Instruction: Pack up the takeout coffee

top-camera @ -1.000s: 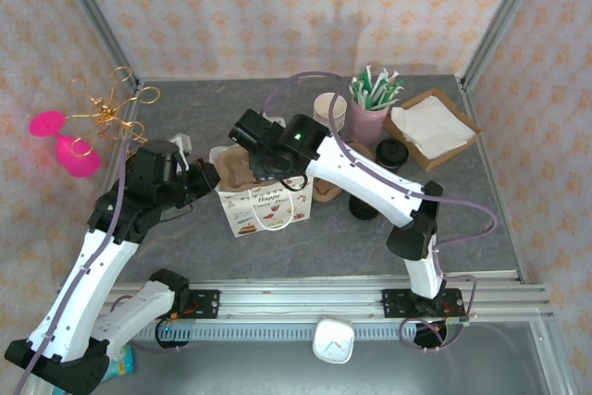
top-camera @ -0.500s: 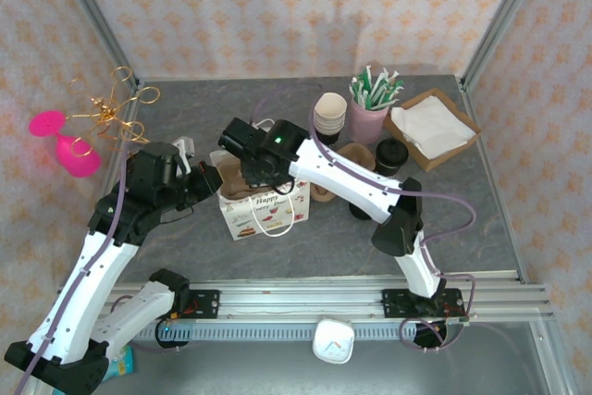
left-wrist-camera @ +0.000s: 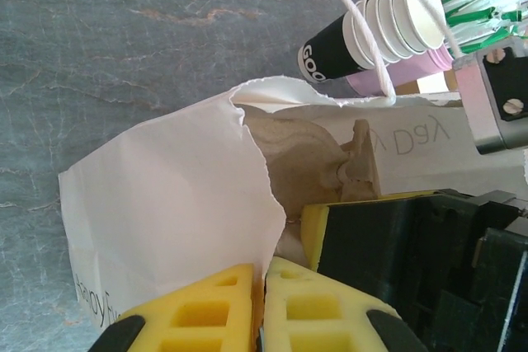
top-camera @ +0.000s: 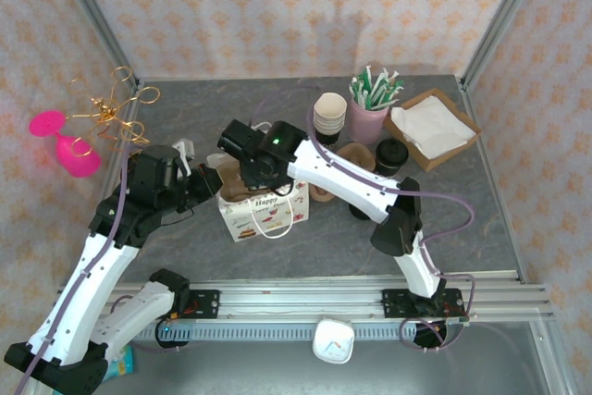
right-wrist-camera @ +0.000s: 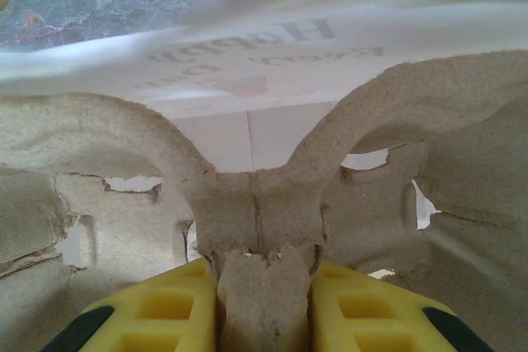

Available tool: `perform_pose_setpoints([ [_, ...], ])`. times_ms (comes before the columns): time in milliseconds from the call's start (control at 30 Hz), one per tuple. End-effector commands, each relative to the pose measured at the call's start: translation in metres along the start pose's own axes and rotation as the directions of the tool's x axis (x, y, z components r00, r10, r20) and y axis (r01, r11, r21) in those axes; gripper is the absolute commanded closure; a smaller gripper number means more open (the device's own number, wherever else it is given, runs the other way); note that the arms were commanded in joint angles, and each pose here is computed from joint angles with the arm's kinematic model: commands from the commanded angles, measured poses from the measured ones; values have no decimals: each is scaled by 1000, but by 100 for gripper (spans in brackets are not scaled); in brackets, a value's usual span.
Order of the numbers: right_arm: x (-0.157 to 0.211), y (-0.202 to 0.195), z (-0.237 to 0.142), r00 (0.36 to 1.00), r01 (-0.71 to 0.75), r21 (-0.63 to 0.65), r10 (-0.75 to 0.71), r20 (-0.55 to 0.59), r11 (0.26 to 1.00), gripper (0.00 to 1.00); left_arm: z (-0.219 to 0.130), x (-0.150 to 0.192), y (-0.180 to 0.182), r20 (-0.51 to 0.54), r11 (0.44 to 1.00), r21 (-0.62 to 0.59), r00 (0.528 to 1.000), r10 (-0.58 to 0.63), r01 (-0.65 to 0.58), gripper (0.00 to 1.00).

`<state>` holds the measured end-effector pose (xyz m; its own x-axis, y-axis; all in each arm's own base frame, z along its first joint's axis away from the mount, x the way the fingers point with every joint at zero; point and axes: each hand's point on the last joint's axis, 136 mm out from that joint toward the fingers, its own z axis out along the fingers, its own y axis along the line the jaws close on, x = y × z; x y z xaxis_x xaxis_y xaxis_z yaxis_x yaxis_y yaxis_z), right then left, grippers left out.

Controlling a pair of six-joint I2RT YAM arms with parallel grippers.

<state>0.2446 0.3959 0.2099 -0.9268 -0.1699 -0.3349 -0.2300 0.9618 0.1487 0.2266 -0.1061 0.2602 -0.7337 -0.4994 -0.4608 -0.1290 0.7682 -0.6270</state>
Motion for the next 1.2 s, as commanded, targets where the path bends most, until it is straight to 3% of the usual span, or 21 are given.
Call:
perform_pose_setpoints([
  [0,7,6,13,999,30,10,-30,-33,999,74,0,3,-11,-9,998,65,1000,17,-16,89],
  [233,12,12,23,997,37,-1,-37,-71,999,74,1,6,-12,-24,997,68,999,33,-31,89],
  [567,13,-10,33,998,36,85,-31,-59,996,74,1,5,-3,-11,999,23,1000,22,-22,87],
  [1167,22,-8,71,994,48,81,-40,-98,996,72,14,10,12,-18,1000,-21,1000,-2,1,83],
])
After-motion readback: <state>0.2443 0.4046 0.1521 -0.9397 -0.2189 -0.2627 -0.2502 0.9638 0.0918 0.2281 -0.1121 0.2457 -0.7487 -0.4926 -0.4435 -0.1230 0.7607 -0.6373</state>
